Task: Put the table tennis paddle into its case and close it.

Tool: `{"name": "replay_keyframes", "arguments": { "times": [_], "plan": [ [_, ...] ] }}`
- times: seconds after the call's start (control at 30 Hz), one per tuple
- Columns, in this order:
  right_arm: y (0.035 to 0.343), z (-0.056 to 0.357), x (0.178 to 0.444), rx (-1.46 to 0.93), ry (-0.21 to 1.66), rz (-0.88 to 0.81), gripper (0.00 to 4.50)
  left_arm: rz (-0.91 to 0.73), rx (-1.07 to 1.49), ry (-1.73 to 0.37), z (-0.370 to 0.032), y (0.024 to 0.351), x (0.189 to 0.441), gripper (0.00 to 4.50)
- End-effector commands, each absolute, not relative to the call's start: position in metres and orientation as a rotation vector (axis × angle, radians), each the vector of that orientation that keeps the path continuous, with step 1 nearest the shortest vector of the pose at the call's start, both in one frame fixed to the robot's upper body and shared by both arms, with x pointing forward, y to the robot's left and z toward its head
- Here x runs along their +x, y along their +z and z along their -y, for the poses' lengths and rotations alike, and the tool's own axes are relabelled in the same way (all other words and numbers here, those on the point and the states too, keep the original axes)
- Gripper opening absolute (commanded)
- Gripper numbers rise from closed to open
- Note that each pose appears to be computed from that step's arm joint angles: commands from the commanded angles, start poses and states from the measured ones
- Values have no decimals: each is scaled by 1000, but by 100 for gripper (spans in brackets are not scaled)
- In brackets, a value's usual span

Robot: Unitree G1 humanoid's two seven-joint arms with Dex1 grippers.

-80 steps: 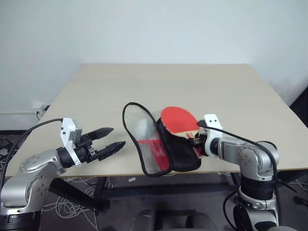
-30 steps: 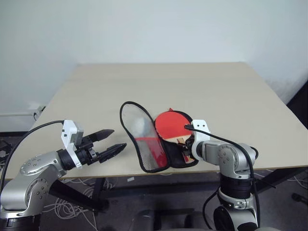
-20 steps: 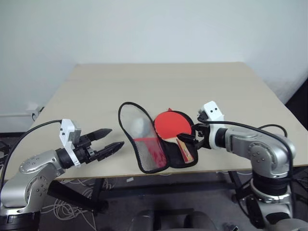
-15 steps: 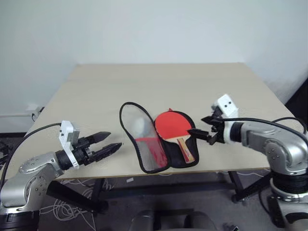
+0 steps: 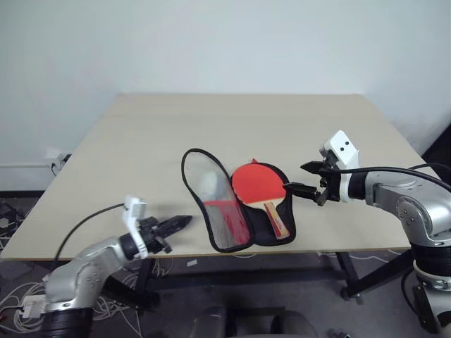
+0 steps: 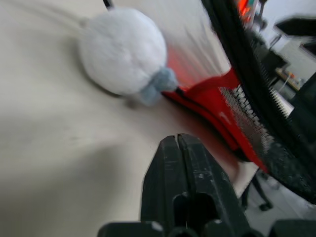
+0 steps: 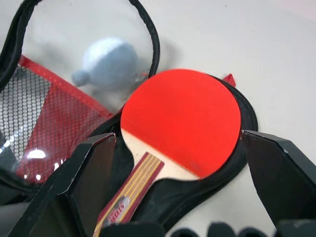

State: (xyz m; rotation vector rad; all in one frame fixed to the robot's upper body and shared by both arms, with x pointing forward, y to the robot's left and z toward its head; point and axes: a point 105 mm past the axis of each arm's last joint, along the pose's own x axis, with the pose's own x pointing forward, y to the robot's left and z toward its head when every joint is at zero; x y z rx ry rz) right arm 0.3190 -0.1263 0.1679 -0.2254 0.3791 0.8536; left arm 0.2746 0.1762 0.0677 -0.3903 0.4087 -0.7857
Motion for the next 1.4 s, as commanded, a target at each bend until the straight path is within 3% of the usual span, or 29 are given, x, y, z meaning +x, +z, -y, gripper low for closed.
{"name": "replay_keyframes", "arguments": {
  "times": [0.03, 0.23, 0.33, 0.5, 0.77, 1.17, 1.4],
  "plan": [
    [181, 119, 322, -244, 864, -324, 442, -373, -305, -895, -125, 91, 286, 3],
    [182, 120, 326, -231, 848, -321, 442, -282, -340, -1098, -70, 134, 285, 3],
    [185, 128, 328, -252, 835, -318, 442, -275, -344, -1124, -56, 140, 289, 3],
    [195, 151, 335, -339, 811, -295, 442, -297, -336, -1118, -48, 132, 292, 3],
    [199, 183, 312, -610, 1011, -316, 442, -347, -338, -1054, -50, 118, 296, 3],
    [195, 186, 301, -749, 1153, -325, 442, -521, -309, -918, -31, 71, 323, 3],
    [191, 188, 302, -749, 1138, -336, 442, -464, -366, -891, -35, 94, 335, 3]
  ]
}}
